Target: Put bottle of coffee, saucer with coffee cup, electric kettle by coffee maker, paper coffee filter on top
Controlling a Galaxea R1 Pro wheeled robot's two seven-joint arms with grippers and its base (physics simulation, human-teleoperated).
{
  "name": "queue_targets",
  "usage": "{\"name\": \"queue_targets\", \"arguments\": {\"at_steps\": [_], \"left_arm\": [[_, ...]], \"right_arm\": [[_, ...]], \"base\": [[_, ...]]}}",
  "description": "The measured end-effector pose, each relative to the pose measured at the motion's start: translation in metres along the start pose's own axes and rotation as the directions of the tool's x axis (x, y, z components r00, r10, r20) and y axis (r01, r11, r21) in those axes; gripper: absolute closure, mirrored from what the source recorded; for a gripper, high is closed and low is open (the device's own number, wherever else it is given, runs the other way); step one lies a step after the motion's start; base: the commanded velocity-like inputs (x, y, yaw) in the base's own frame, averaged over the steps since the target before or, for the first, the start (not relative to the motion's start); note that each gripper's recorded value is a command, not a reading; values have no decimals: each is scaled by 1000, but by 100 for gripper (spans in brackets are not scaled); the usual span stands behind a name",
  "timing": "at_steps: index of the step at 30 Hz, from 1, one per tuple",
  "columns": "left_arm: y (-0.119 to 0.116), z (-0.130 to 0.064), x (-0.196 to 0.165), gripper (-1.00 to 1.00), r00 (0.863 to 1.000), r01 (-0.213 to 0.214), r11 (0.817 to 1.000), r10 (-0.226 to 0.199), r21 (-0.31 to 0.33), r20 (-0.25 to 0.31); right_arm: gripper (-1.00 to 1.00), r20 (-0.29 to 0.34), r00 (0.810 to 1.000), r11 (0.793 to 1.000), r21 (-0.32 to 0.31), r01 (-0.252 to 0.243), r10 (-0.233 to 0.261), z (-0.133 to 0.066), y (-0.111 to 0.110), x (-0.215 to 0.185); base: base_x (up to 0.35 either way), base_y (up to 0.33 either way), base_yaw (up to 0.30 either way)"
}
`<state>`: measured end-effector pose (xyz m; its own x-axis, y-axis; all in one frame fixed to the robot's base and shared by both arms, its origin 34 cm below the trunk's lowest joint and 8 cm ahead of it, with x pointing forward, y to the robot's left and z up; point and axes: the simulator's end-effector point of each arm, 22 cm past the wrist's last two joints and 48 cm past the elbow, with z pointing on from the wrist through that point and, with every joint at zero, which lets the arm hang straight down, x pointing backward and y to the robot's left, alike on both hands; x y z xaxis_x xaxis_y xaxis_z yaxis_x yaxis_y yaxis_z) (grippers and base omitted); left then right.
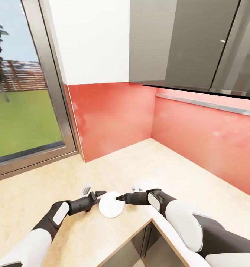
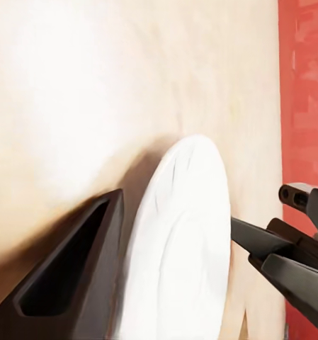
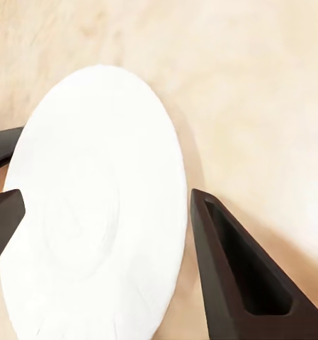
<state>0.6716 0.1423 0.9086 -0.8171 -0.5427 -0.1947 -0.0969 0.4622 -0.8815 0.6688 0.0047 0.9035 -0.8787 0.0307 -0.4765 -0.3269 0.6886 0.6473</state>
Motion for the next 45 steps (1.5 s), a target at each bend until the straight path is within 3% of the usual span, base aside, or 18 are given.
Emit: {"name": "queue_targets", "arguments": {"at_steps": [11, 14, 18, 45], "left_arm": [[1, -1, 0, -100, 1000, -5, 1000, 5, -1, -1], [1, -2, 12, -100, 998, 33, 999, -33, -2, -57], [0, -4, 18, -100, 996, 44, 999, -44, 2, -73], [1, -7, 19, -100, 995, 59, 998, -58, 4, -79]], "right_arm": [[-100, -1, 1000, 1000, 0, 0, 0, 0, 0, 0], [-100, -3, 1000, 1000, 2, 2, -2, 0, 0, 1], [-100, -3, 1000, 1000, 2, 2, -2, 0, 0, 1], [-100, -3, 1000, 1000, -2, 0, 0, 0, 1, 1]], "base": [[0, 0, 0], [0, 0, 0], [0, 0, 0], [0, 0, 0]]}}
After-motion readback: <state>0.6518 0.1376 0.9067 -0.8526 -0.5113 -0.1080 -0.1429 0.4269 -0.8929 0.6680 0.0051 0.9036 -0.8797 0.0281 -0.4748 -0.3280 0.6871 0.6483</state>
